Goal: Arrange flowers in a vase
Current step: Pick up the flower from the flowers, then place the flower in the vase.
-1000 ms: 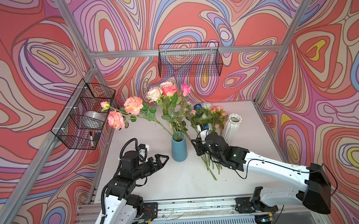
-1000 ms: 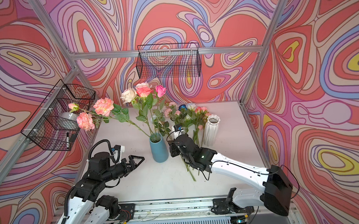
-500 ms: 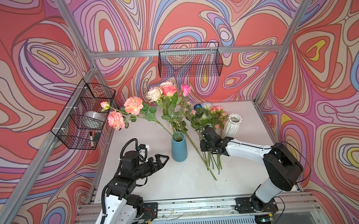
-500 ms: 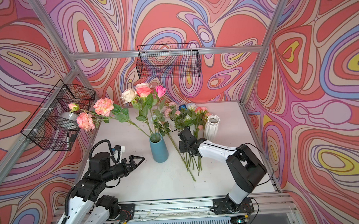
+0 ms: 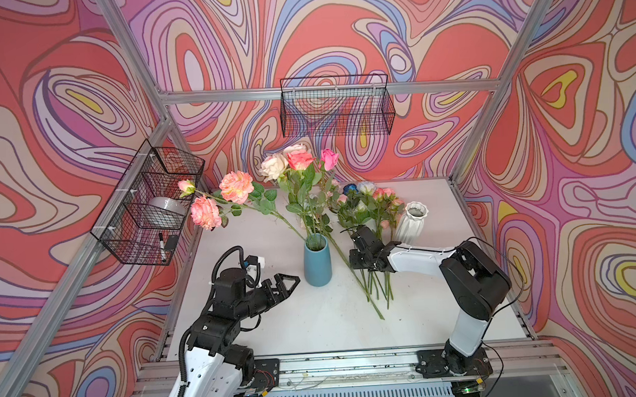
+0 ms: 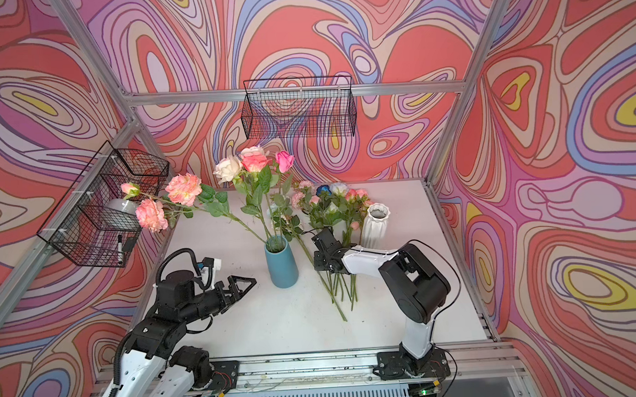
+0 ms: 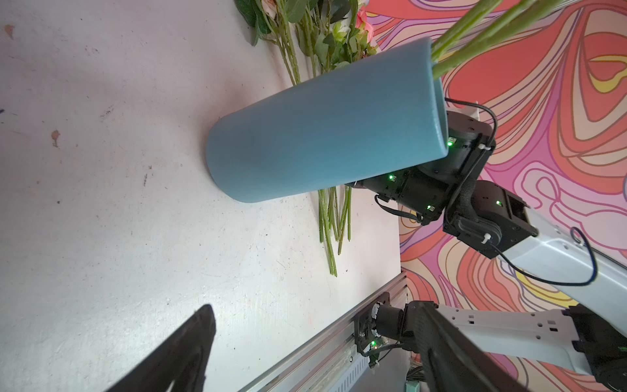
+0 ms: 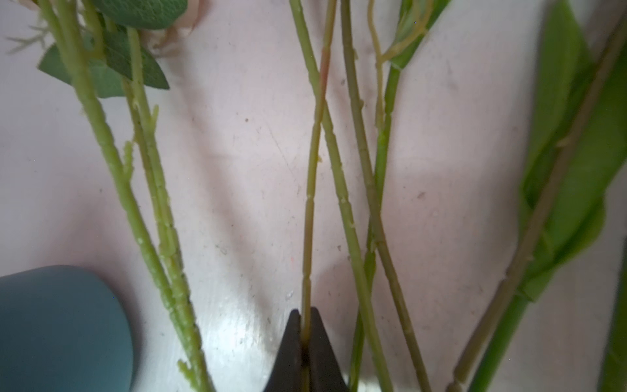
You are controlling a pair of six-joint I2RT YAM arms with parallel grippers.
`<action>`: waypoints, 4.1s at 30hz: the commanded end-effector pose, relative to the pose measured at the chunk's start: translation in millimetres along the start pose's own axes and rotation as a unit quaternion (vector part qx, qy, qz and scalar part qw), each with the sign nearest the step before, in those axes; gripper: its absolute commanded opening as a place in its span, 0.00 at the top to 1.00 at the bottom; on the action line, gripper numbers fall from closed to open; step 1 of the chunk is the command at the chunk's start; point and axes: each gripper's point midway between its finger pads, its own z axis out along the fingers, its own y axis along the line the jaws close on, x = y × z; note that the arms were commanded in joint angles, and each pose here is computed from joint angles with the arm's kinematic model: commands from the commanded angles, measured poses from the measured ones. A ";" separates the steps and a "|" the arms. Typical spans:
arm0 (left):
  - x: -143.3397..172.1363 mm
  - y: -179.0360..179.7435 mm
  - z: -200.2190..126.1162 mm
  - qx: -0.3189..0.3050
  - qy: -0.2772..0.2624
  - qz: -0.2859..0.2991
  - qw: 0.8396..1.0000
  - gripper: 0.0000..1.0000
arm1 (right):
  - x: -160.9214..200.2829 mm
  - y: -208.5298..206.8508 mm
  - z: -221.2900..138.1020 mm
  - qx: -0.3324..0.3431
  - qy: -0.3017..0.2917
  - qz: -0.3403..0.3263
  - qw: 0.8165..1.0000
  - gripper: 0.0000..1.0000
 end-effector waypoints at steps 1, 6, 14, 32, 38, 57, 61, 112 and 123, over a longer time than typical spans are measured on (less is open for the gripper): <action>-0.9 -14.0 -7.7 0.021 -0.003 0.009 1.000 0.07 | -32.3 13.3 -35.2 -0.036 -0.067 -0.016 0.997 1.00; -2.1 -26.6 -16.9 0.033 -0.007 0.026 0.999 0.08 | -56.3 21.7 -90.3 -0.067 -0.128 -0.024 0.989 1.00; -3.8 -53.8 -31.4 0.072 -0.012 0.055 0.996 0.09 | -69.2 26.9 -181.2 -0.125 -0.198 -0.015 0.972 1.00; -10.5 -137.2 -75.1 0.245 -0.047 0.104 0.963 0.27 | -56.0 32.5 -346.1 -0.260 -0.333 -0.064 0.904 1.00; -13.7 -150.1 -83.2 0.270 -0.058 0.113 0.954 0.27 | -47.1 38.8 -387.8 -0.312 -0.387 -0.098 0.862 1.00; -57.4 -256.6 -153.4 0.360 -0.162 0.229 0.890 0.22 | -11.8 127.9 -424.3 -0.536 -0.310 -0.249 0.745 1.00; -73.4 -268.3 -146.3 0.374 -0.164 0.226 0.884 0.24 | -7.9 134.4 -428.2 -0.546 -0.308 -0.254 0.736 1.00; -141.1 -298.8 -133.4 0.065 -0.216 0.396 0.890 1.00 | -2.9 104.1 -382.0 -0.409 -0.329 -0.206 0.826 0.57; -163.9 -285.1 -126.6 0.005 -0.253 0.403 0.879 1.00 | -2.3 101.9 -380.0 -0.403 -0.330 -0.208 0.828 0.59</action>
